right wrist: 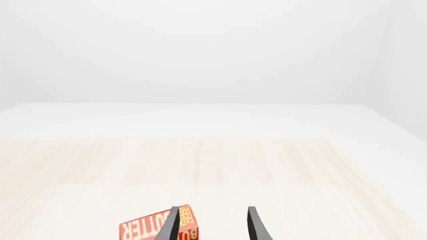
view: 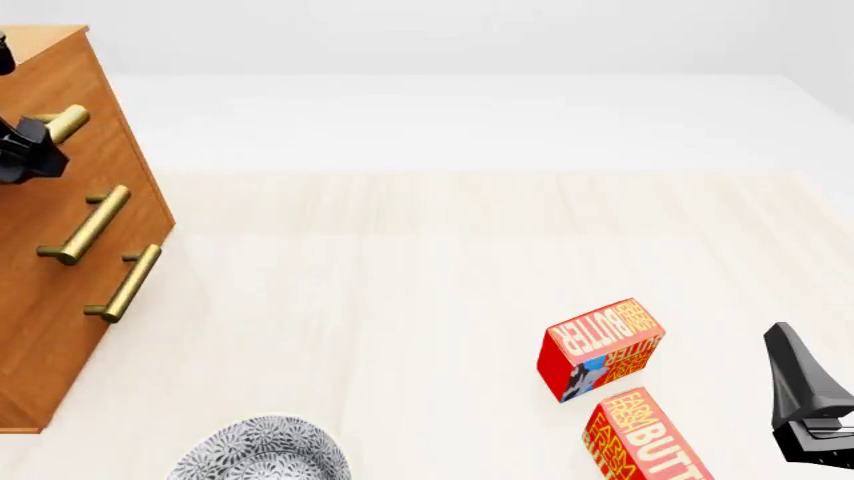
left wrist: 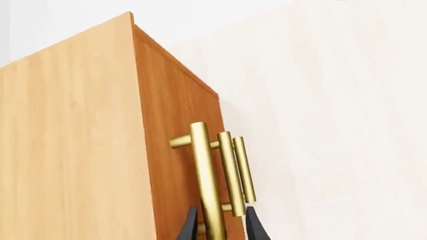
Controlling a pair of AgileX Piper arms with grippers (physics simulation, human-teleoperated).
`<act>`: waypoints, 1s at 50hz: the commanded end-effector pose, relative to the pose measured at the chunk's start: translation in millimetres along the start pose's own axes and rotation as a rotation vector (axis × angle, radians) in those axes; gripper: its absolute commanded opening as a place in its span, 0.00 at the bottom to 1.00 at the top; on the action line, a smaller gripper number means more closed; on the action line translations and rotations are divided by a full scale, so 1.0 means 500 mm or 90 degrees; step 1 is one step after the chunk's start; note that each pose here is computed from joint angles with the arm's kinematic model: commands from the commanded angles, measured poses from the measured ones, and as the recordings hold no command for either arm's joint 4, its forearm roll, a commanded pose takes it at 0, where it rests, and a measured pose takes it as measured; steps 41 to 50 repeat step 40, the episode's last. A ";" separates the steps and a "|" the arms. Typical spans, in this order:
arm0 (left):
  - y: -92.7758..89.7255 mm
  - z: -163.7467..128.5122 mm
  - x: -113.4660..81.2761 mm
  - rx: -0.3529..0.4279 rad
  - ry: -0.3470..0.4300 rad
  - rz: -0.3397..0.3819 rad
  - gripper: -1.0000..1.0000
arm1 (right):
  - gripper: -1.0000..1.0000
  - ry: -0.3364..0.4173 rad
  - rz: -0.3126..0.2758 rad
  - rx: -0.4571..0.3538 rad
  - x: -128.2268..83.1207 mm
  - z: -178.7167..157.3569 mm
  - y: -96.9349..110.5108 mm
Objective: Put the chocolate pudding in the top drawer of the cabinet and close it.
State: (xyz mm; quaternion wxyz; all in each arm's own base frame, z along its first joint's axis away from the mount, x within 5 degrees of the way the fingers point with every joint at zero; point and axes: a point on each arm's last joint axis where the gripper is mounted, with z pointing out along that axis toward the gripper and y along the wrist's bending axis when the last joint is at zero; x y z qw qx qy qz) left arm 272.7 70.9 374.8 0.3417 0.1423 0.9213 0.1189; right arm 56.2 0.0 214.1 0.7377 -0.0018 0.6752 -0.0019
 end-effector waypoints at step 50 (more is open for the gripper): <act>-0.001 -0.507 -0.057 -0.175 -0.291 -0.053 1.00 | 1.00 0.000 0.000 0.000 0.000 0.000 0.000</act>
